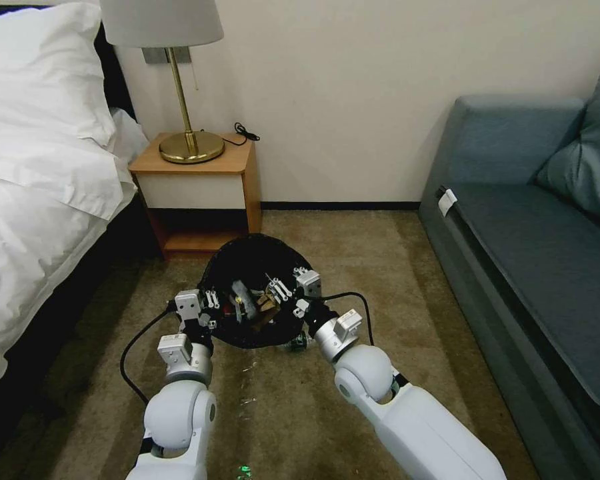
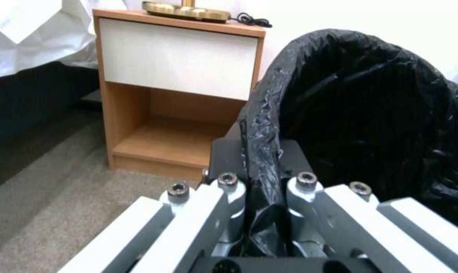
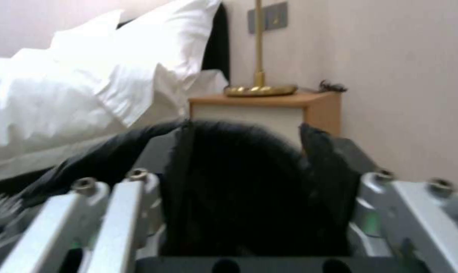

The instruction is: Pick up the trash bin, then pick up the garbage on the floor and place it into the trash bin.

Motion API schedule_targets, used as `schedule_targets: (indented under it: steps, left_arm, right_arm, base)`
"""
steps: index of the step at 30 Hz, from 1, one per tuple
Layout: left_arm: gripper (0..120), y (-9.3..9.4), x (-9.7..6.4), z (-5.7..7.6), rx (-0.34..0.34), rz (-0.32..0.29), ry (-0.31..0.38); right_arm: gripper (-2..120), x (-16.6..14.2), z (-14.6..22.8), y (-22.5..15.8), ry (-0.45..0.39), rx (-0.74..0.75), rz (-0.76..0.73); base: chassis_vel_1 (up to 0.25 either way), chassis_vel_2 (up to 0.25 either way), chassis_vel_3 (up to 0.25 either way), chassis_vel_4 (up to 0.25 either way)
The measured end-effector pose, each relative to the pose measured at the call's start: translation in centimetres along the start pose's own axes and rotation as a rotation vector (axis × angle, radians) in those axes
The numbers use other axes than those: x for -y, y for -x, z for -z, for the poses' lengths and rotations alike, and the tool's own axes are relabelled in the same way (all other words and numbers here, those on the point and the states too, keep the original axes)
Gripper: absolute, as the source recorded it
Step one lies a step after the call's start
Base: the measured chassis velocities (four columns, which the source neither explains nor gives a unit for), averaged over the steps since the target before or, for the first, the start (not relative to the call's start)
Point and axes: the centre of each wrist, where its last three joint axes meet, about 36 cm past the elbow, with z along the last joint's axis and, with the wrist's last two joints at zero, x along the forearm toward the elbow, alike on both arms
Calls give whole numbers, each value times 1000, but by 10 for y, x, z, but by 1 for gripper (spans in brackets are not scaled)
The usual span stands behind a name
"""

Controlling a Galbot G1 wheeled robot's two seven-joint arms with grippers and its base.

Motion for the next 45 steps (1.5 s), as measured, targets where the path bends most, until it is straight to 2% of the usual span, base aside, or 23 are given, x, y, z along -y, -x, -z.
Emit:
schedule_targets:
  steps: [2, 3, 5, 9, 10, 12, 13, 14, 15, 18, 19, 21, 22, 25, 26, 29, 32, 35, 37, 38, 40, 43, 45]
  left_arm:
    - [4, -1, 0, 0, 0, 0, 0]
    - [4, -1, 0, 0, 0, 0, 0]
    - [4, -1, -2, 1, 0, 1, 1]
    - [4, -2, -3, 1, 2, 2, 3]
    - [4, -2, -5, 2, 3, 2, 4]
    - [4, -2, -7, 3, 7, 5, 1]
    - [4, -2, -7, 3, 7, 5, 1]
    - [4, -2, -9, 5, 10, 10, 0]
    - [4, -2, -9, 5, 10, 10, 0]
    - [4, -3, -12, 7, 16, 16, -3]
    - [4, -3, -12, 7, 16, 16, -3]
    - [4, -3, -13, 9, 21, 17, -10]
    - [4, -3, -13, 9, 21, 17, -10]
    - [4, -2, -13, 9, 24, 16, -17]
    - [4, -2, -13, 10, 25, 16, -19]
    - [4, -2, -13, 10, 26, 16, -21]
    - [4, 0, -13, 11, 32, 15, -26]
    - [4, 1, -13, 11, 32, 15, -26]
    - [4, 2, -11, 11, 33, 11, -29]
    - [4, 2, -11, 11, 33, 11, -29]
    - [4, 4, -9, 11, 36, 10, -31]
    - [4, 5, -8, 11, 37, 10, -31]
    - [4, 5, -6, 10, 34, 9, -33]
  right_arm:
    - [74, 12, 11, 7, 0, 23, -36]
    - [74, 12, 11, 7, 0, 23, -36]
    - [84, 26, 20, 14, -5, 38, -66]
    - [92, 41, 24, 18, -17, 39, -94]
    - [98, 53, 24, 21, -34, 31, -112]
    - [99, 80, 24, 24, -72, 9, -152]
    - [99, 80, 24, 24, -72, 9, -152]
    - [100, 106, 23, 28, -110, -12, -189]
    - [100, 106, 23, 28, -110, -12, -189]
    - [100, 160, 16, 32, -205, -83, -247]
    - [100, 160, 16, 32, -205, -83, -247]
    - [100, 213, -4, 33, -345, -219, -260]
    - [100, 213, -4, 33, -345, -219, -260]
    - [100, 239, -32, 31, -420, -342, -241]
    - [100, 246, -40, 29, -439, -404, -197]
    - [100, 250, -42, 26, -450, -455, -151]
    - [100, 248, -54, 21, -526, -561, 39]
    - [100, 248, -55, 22, -539, -567, 67]
    - [100, 244, -60, 27, -612, -596, 252]
    - [100, 244, -60, 27, -612, -596, 252]
    - [100, 241, -60, 40, -672, -615, 423]
    - [100, 238, -60, 47, -681, -620, 499]
    - [100, 228, -62, 67, -696, -632, 661]
  base:
    - [0, 0, 0, 0]
    - [0, 0, 0, 0]
    - [0, 0, 0, 0]
    - [0, 0, 0, 0]
    - [0, 0, 0, 0]
    - [0, 0, 0, 0]
    - [0, 0, 0, 0]
    - [0, 0, 0, 0]
    - [0, 0, 0, 0]
    - [0, 0, 0, 0]
    - [0, 0, 0, 0]
    - [0, 0, 0, 0]
    - [0, 0, 0, 0]
    - [0, 0, 0, 0]
    - [0, 0, 0, 0]
    - [0, 0, 0, 0]
    - [0, 0, 0, 0]
    - [0, 0, 0, 0]
    - [0, 0, 0, 0]
    - [0, 0, 0, 0]
    - [0, 0, 0, 0]
    - [0, 0, 0, 0]
    - [0, 0, 0, 0]
